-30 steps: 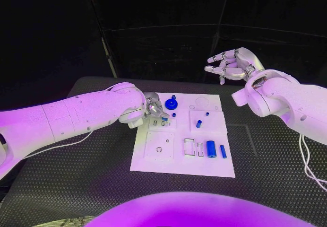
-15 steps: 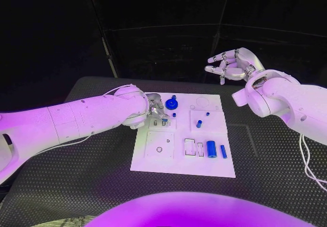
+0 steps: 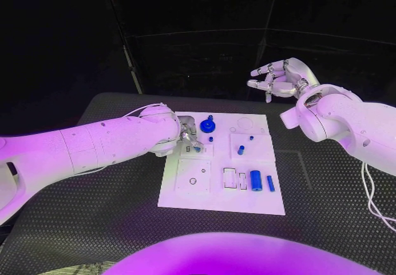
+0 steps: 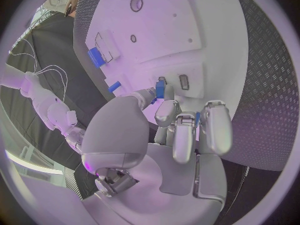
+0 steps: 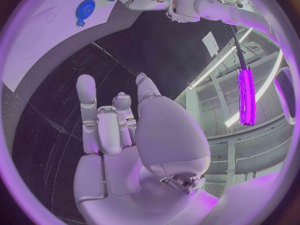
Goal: Assemble the parts on the task board
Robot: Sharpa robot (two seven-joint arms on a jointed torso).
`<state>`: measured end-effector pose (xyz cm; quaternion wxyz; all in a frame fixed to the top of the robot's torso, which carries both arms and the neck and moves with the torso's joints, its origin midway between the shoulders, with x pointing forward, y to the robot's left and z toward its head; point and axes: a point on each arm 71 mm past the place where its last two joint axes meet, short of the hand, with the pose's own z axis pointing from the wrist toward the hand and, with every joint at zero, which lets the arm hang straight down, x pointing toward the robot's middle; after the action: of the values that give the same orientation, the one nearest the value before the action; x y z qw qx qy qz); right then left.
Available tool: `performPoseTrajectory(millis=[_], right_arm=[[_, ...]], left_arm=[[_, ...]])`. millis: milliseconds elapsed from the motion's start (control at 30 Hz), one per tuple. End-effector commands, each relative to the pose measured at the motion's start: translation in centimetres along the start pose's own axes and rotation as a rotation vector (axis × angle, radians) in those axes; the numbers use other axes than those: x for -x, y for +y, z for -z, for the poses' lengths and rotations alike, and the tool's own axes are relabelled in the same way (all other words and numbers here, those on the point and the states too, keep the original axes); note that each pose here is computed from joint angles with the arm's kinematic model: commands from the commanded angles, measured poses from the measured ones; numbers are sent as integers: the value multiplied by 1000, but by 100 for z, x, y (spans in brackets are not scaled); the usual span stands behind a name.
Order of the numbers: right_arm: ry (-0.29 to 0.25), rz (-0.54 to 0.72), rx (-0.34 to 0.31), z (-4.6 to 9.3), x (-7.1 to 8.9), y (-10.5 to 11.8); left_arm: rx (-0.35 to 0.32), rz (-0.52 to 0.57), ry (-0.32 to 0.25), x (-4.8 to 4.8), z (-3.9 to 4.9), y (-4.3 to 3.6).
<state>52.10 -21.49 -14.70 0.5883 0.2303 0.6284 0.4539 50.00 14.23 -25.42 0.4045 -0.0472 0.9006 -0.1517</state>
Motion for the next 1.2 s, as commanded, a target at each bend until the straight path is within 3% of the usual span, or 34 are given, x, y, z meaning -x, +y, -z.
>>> performPoseTrajectory(millis=[33, 800, 1200], right_arm=[[6, -1, 10, -7, -6, 21], [10, -2, 9, -12, -15, 21], [10, -3, 10, -14, -19, 23]], left_arm=[[5, -37, 18, -10, -3, -5], [6, -65, 49, -51, -2, -6], [7, -83, 75, -72, -27, -49]])
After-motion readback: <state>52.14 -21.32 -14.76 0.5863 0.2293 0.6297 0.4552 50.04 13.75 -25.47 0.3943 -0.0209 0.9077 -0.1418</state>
